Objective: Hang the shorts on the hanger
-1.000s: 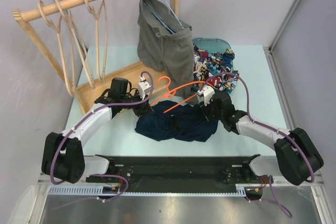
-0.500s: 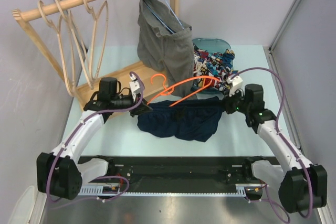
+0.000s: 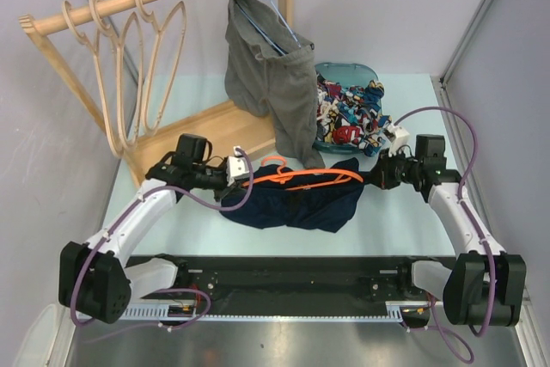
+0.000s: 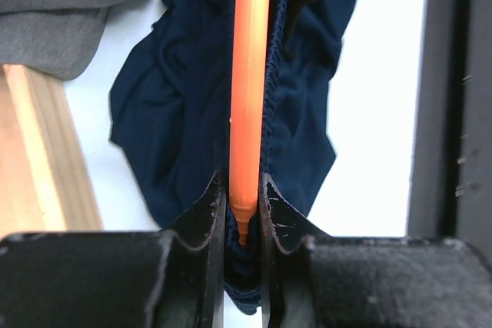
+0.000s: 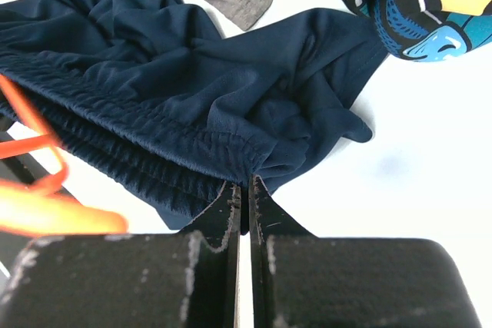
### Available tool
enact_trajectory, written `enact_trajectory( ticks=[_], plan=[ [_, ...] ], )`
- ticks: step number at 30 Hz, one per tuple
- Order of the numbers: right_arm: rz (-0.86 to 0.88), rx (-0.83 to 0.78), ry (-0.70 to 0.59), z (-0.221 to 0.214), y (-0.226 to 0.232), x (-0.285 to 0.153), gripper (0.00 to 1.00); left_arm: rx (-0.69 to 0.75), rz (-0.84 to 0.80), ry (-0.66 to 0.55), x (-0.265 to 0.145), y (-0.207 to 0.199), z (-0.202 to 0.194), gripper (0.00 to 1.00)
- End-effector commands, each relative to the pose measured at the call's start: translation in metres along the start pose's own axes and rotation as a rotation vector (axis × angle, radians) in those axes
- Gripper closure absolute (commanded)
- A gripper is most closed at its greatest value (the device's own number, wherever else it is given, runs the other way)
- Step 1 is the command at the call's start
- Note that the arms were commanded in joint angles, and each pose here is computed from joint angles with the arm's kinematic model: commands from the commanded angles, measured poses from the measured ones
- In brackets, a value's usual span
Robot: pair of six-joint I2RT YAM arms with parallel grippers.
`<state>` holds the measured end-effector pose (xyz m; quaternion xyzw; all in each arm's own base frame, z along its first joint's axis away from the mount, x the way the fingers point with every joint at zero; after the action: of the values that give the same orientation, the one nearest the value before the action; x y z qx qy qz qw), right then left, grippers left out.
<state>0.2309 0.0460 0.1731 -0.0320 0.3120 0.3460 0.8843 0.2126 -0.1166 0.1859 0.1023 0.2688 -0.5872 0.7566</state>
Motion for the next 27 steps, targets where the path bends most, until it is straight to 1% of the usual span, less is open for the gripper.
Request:
enact_trajectory(
  ticks=[1,4,5,8,11,12,14,15,17,18,20,21,23,24,26,27],
  plan=[
    [-0.213,-0.07,0.026,0.013,-0.027,-0.023,1.0,0.048,0.164,0.16,-0.007,0.015,-0.009,1.0],
    [-0.234,-0.095,0.04,0.014,-0.025,-0.03,1.0,0.052,0.193,0.193,-0.005,0.018,-0.014,1.0],
    [-0.235,-0.101,0.049,0.014,-0.024,-0.032,1.0,0.053,0.239,0.22,-0.006,0.022,-0.016,1.0],
    [-0.25,-0.139,0.067,0.017,-0.024,-0.037,1.0,0.051,0.284,0.283,-0.003,0.028,-0.023,1.0],
    [-0.264,-0.146,0.06,0.026,-0.022,-0.041,1.0,0.07,0.284,0.32,0.0,0.026,-0.021,1.0],
    [-0.266,-0.147,0.055,0.03,-0.021,-0.041,1.0,0.093,0.284,0.33,0.004,0.024,-0.016,1.0],
    [-0.237,-0.155,0.043,0.039,-0.01,-0.035,1.0,0.091,0.282,0.343,0.009,0.019,-0.009,1.0],
    [-0.239,-0.173,0.039,0.048,-0.004,-0.034,1.0,0.105,0.288,0.345,0.013,0.014,0.002,1.0],
    [-0.198,-0.207,0.049,0.055,0.013,-0.026,1.0,0.114,0.281,0.313,0.017,0.01,0.02,1.0],
    [-0.19,-0.22,0.042,0.061,0.018,-0.026,0.97,0.087,0.277,0.293,0.017,0.009,0.025,1.0],
    [-0.161,-0.236,0.054,0.063,0.029,-0.024,0.86,0.079,0.267,0.267,0.016,0.008,0.036,1.0],
    [-0.166,-0.239,0.044,0.067,0.03,-0.027,0.71,0.07,0.263,0.256,0.013,0.005,0.038,1.0],
    [-0.171,-0.233,0.048,0.07,0.031,-0.031,0.56,0.08,0.24,0.223,0.009,0.001,0.042,1.0],
    [-0.163,-0.249,0.042,0.074,0.031,-0.033,0.42,0.098,0.236,0.21,0.007,0.0,0.042,1.0],
    [-0.137,-0.296,-0.012,0.09,0.036,-0.043,0.28,0.125,0.24,0.191,0.001,-0.003,0.044,1.0],
    [-0.122,-0.343,-0.032,0.094,0.038,-0.047,0.19,0.137,0.235,0.188,-0.001,-0.004,0.045,1.0]
  ],
)
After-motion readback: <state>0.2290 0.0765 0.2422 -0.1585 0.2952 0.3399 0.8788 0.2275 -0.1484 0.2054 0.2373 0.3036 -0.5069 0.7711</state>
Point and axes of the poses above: each gripper's point midway between its finger pads, its own x axis out along the fingers, its own y axis along the line the jaws close on, z = x × y, the point moved 8 cm from there along -x, back along the fingers, and after that the axes turned 15 degrees about -x, right-handed, at the moved point
